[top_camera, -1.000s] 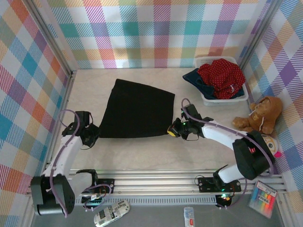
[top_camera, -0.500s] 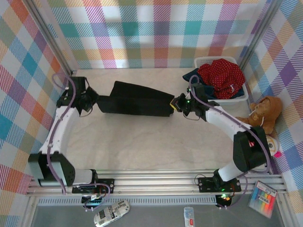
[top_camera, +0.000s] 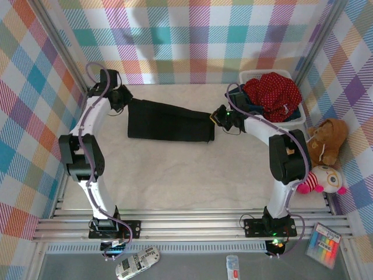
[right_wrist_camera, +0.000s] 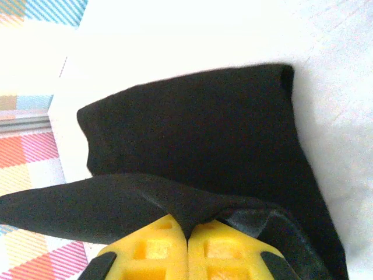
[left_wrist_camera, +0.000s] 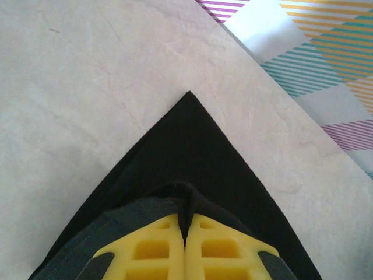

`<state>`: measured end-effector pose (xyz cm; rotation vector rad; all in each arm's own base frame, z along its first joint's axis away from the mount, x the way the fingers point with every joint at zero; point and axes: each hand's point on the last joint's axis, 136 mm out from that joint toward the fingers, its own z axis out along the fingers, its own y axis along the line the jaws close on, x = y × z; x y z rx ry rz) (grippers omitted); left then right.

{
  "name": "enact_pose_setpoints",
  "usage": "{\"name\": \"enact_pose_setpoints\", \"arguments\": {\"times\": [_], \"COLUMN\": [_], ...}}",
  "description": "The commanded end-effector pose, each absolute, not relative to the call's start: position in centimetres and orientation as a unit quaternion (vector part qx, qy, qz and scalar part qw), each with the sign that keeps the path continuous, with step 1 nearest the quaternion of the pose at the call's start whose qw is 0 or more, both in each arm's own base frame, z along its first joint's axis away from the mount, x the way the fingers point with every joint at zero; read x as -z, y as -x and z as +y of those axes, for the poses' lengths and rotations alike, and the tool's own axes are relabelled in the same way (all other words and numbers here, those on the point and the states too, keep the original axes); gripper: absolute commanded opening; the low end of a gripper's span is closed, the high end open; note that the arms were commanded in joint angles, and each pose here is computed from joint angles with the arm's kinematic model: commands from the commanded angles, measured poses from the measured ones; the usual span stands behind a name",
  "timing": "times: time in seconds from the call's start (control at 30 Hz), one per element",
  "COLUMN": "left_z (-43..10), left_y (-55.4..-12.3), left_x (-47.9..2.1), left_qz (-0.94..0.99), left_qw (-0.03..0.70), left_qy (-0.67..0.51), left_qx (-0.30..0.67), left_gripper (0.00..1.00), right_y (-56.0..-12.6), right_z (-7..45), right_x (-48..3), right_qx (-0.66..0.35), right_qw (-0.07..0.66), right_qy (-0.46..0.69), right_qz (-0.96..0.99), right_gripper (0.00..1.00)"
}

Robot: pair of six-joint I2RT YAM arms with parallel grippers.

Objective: Fold and stack the skirts

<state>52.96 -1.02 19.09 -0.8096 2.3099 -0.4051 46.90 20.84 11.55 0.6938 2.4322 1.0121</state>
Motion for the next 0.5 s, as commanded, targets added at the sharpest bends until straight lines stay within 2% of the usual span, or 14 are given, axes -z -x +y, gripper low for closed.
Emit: {"name": "enact_pose_setpoints", "arguments": {"times": [0.0, 0.13, 0.17, 0.2, 0.23, 0.3, 0.33, 0.37, 0.4, 0.47], "left_z": [0.6, -0.7, -0.9, -1.0, -1.1, -1.1, -1.1, -1.3, -1.4, -2.5], "left_y": [-55.9, -58.0, -58.3, -58.6, -58.7, -58.7, -58.4, -58.1, -57.6, -56.7], "left_x": [-20.7, -18.8, -18.2, -17.6, -17.3, -16.8, -17.1, -17.2, -17.5, -17.9], "left_qz": [0.871, 0.885, 0.889, 0.893, 0.895, 0.901, 0.903, 0.904, 0.905, 0.908], "left_qw": [0.368, 0.347, 0.339, 0.329, 0.322, 0.304, 0.301, 0.299, 0.296, 0.293], "left_qy": [0.297, 0.282, 0.281, 0.282, 0.282, 0.284, 0.285, 0.285, 0.282, 0.270], "left_qx": [0.132, 0.130, 0.125, 0.122, 0.123, 0.118, 0.116, 0.115, 0.115, 0.132], "left_gripper": [0.00, 0.00, 0.01, 0.07, 0.25, 0.70, 0.89, 0.99, 1.00, 1.00], "right_y": [-48.5, -49.6, -49.9, -50.0, -50.0, -49.7, -49.3, -49.0, -48.3, -47.0], "right_z": [17.6, 17.4, 17.4, 17.4, 17.3, 17.4, 17.7, 18.1, 18.6, 20.0], "right_x": [-9.2, -8.7, -8.7, -8.8, -9.1, -10.1, -10.9, -11.6, -12.4, -13.5], "right_qx": [-0.309, -0.302, -0.301, -0.298, -0.297, -0.298, -0.307, -0.316, -0.320, -0.325], "right_qw": [0.215, 0.214, 0.216, 0.216, 0.218, 0.222, 0.224, 0.226, 0.226, 0.229], "right_qy": [-0.276, -0.273, -0.271, -0.269, -0.266, -0.253, -0.240, -0.228, -0.217, -0.189], "right_qz": [0.885, 0.888, 0.888, 0.890, 0.891, 0.893, 0.893, 0.893, 0.894, 0.898], "right_gripper": [0.00, 0.05, 0.09, 0.16, 0.25, 0.47, 0.57, 0.63, 0.78, 1.00]}}
